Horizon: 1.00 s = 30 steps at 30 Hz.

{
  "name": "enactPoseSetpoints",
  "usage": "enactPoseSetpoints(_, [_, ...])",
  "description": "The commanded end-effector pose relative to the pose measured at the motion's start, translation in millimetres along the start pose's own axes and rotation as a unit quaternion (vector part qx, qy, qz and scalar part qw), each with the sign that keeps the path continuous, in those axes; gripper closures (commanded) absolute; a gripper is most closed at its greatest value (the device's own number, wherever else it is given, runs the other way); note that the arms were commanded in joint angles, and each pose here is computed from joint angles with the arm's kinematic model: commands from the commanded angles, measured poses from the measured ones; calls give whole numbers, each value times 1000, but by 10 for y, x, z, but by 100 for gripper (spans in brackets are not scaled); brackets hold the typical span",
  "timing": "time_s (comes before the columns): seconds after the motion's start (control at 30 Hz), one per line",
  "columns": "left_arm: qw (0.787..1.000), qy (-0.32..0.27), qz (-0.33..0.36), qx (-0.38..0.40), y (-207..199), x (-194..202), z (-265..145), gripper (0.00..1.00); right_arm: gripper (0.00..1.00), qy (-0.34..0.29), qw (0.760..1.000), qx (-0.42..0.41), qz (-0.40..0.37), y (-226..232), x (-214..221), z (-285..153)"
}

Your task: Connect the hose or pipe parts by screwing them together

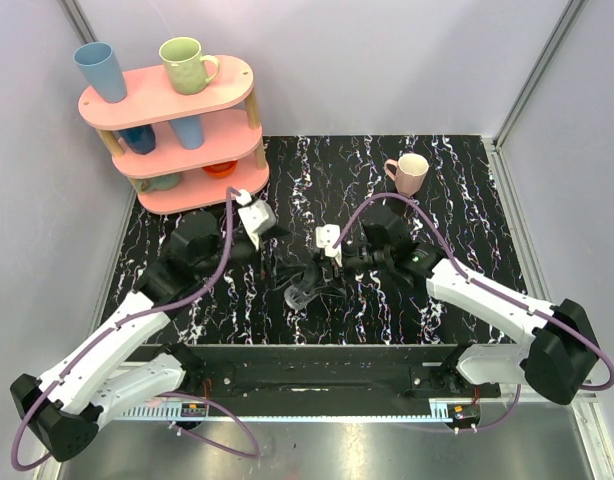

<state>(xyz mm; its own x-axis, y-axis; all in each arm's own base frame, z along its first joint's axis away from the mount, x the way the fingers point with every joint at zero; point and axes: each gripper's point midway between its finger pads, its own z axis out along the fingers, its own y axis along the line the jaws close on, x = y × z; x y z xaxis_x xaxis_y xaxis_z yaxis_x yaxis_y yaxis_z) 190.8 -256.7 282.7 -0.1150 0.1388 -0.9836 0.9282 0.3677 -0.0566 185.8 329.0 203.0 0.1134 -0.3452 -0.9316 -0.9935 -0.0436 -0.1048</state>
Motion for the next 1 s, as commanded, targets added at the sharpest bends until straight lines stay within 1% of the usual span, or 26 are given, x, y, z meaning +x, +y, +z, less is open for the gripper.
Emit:
enactPoseSetpoints(0.0, [987, -2, -133, -86, 171, -215, -99, 1, 100, -21, 996, 76, -52, -264, -209, -87])
enactPoseSetpoints(0.03, [984, -3, -159, -76, 133, -206, -81, 1, 100, -19, 993, 99, -57, -339, -205, -110])
enactPoseSetpoints(0.07, [976, -6, -208, -67, 74, -215, -58, 1, 100, -29, 991, 112, -66, -377, -230, -110])
enactPoseSetpoints(0.1, [972, -12, -229, -50, 13, -223, -32, 1, 100, -34, 989, 124, -73, -404, -258, -137])
enactPoseSetpoints(0.13, [961, -17, -270, -49, -18, -232, -29, 1, 100, -44, 985, 145, -84, -470, -315, -169])
enactPoseSetpoints(0.17, [956, -31, -288, -54, -22, -273, -55, 1, 100, -46, 983, 152, -87, -465, -287, -190])
enactPoseSetpoints(0.2, [945, -44, -313, -89, 91, -219, -57, 1, 100, -51, 981, 160, -93, -475, -304, -207])
enactPoseSetpoints(0.23, [925, -58, -360, -107, 126, -222, -72, 2, 100, -61, 977, 177, -104, -528, -363, -235])
enactPoseSetpoints(0.27, [912, -72, -384, -124, 167, -215, -109, 3, 100, -59, 976, 181, -106, -518, -317, -234])
enactPoseSetpoints(0.3, [892, -78, -415, -162, 285, -103, -123, 4, 100, -63, 973, 189, -114, -533, -342, -263])
enactPoseSetpoints(0.33, [864, -85, -467, -169, 294, -85, -120, 4, 100, -64, 971, 197, -117, -549, -351, -277])
enactPoseSetpoints(0.37, [848, -84, -490, -181, 342, -36, -125, 6, 100, -62, 971, 199, -120, -550, -346, -280])
enactPoseSetpoints(0.4, [834, -70, -513, -191, 354, 21, -109, 7, 100, -59, 970, 200, -125, -552, -344, -279])
enactPoseSetpoints(0.43, [813, -63, -545, -197, 358, 50, -86, 7, 100, -54, 970, 200, -124, -541, -322, -269])
enactPoseSetpoints(0.47, [803, -52, -558, -204, 362, 84, -70, 8, 100, -52, 970, 202, -126, -547, -321, -271])
enactPoseSetpoints(0.5, [789, -24, -575, -213, 359, 162, -25, 8, 100, -47, 970, 202, -129, -543, -299, -253])
enactPoseSetpoints(0.53, [772, -13, -596, -221, 360, 194, -4, 8, 100, -43, 970, 200, -130, -526, -286, -231])
enactPoseSetpoints(0.57, [764, 0, -604, -227, 356, 233, 10, 8, 100, -41, 970, 201, -132, -525, -291, -224])
enactPoseSetpoints(0.63, [754, 20, -617, -225, 352, 265, 87, 7, 100, -34, 970, 200, -134, -518, -260, -198])
enactPoseSetpoints(0.73, [737, 32, -636, -228, 360, 327, 150, 7, 100, -27, 970, 198, -137, -507, -235, -169])
enactPoseSetpoints(0.87, [723, 38, -649, -234, 376, 384, 187, 9, 100, -26, 970, 195, -140, -485, -248, -148])
enactPoseSetpoints(0.97, [720, 43, -655, -223, 352, 390, 238, 14, 100, -22, 970, 196, -141, -499, -228, -137])
